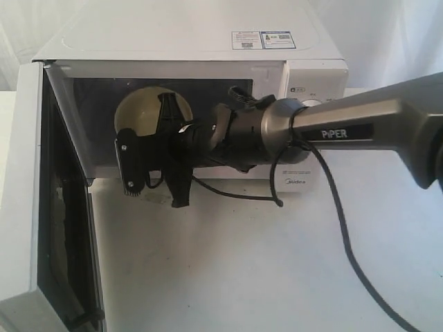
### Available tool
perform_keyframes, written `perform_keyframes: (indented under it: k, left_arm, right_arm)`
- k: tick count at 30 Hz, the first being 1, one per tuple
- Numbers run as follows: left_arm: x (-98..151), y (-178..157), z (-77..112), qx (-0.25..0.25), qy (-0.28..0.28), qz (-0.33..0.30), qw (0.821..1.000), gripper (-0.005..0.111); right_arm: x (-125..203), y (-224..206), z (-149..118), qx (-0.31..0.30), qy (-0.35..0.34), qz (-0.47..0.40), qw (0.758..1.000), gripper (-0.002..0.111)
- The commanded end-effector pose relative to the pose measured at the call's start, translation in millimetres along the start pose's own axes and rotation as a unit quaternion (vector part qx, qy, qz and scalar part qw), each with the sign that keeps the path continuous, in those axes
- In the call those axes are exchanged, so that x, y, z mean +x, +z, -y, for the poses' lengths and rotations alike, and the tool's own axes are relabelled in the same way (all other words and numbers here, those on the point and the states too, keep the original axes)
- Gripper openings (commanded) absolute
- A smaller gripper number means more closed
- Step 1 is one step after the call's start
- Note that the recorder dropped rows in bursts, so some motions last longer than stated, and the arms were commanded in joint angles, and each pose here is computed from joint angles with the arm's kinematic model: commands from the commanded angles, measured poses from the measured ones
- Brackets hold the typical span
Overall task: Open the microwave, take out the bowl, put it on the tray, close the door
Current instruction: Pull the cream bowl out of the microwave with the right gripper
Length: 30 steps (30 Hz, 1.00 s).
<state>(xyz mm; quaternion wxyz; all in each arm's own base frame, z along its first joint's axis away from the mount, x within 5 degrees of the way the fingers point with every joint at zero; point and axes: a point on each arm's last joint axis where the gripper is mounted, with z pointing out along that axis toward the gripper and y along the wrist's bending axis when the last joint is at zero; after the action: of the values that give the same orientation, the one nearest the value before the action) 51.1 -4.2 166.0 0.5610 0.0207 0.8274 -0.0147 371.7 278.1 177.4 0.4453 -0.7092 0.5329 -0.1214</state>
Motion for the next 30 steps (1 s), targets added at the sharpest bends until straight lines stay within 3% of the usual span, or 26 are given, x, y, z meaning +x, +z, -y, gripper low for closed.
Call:
perform_keyframes:
  k: [1, 16, 30]
  left_arm:
    - [1, 0, 0.0, -0.001, -0.003, -0.001, 1.0, 0.0]
    - [1, 0, 0.0, -0.001, -0.003, -0.001, 1.0, 0.0]
    - [1, 0, 0.0, -0.001, -0.003, -0.001, 1.0, 0.0]
  right_arm:
    - [-2, -25, -6, -0.005, 0.019, 0.0, 1.0, 0.0]
    - [-20, -114, -52, -0.043, 0.09, 0.022, 0.995, 0.0]
    - [4, -187, -73, -0.027, 0.252, 0.019, 0.967, 0.0]
